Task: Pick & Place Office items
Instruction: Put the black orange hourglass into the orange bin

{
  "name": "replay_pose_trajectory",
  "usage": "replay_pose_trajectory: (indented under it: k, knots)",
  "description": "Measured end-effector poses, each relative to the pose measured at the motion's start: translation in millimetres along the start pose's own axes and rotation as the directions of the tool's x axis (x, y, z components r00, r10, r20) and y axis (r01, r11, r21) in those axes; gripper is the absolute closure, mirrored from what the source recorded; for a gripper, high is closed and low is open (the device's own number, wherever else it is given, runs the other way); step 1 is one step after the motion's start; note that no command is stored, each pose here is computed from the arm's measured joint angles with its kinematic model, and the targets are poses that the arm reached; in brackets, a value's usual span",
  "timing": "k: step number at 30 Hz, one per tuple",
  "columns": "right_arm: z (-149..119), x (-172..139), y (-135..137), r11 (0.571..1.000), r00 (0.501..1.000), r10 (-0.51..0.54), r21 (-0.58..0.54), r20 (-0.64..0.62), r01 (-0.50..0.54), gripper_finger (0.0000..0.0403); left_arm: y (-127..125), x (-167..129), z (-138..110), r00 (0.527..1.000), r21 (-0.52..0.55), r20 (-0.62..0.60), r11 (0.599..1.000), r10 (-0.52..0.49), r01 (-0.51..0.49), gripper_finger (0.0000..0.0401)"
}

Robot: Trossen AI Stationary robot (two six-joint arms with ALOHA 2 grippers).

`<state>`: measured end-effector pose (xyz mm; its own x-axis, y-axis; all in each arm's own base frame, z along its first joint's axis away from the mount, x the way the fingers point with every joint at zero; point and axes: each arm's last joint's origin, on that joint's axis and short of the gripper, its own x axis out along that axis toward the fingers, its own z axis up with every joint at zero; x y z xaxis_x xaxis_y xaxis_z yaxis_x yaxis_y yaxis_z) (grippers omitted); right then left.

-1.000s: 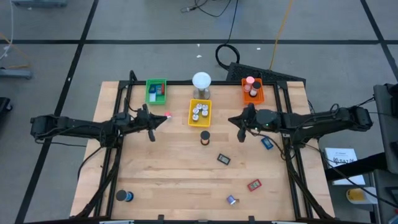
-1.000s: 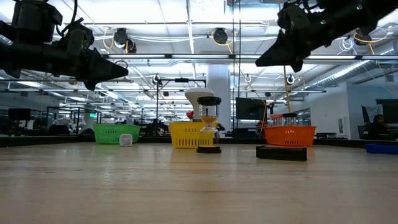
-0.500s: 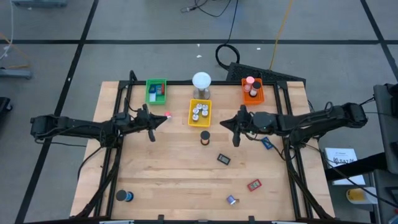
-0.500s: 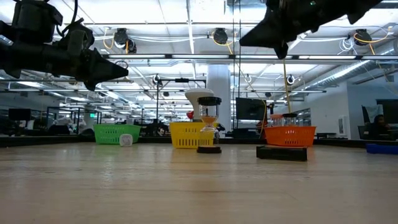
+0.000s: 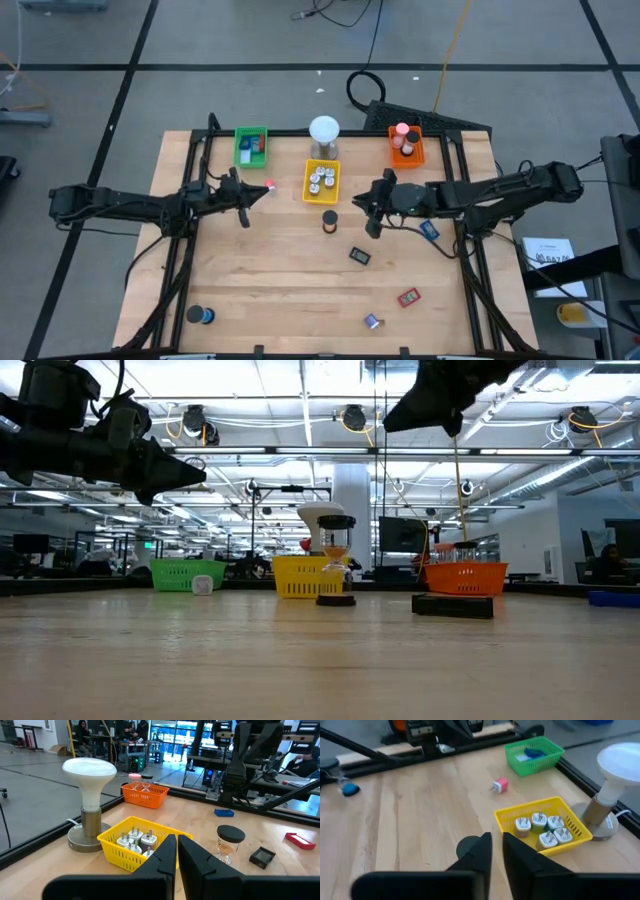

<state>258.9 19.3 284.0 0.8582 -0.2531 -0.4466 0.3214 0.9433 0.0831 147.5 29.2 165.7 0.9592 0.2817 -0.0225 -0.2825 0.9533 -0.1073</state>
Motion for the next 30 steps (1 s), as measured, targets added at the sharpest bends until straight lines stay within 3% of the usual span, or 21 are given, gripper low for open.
replay_pose_trajectory:
  k: [5, 10, 16, 22, 30]
  knots:
    - [-2, 19, 11, 0.999, 0.989, -0.036, -0.010, -0.144, 0.035, 0.0285, 0, 0, 0, 1.000, 0.000, 0.000, 1.000, 0.000, 0.000, 0.0384]
    - [10, 28, 20, 0.999, 0.977, -0.053, -0.020, -0.206, 0.050, 0.0195, 0, 0, 0, 1.000, 0.000, 0.000, 1.000, 0.000, 0.000, 0.0384]
    - [13, 47, 28, 0.999, 0.964, 0.001, 0.049, -0.266, 0.012, 0.0107, 0, 0, 0, 1.000, 0.000, 0.000, 1.000, 0.000, 0.000, 0.0384]
    - [9, 68, 21, 0.998, 0.949, -0.027, 0.050, -0.315, 0.045, 0.0066, 0, 0, 0, 1.000, -0.001, 0.000, 1.000, -0.001, 0.001, 0.0384]
    - [5, 86, 22, 0.999, 0.955, -0.029, -0.029, -0.295, 0.021, 0.0044, 0, 0, 0, 1.000, -0.001, 0.000, 1.000, -0.001, 0.001, 0.0384]
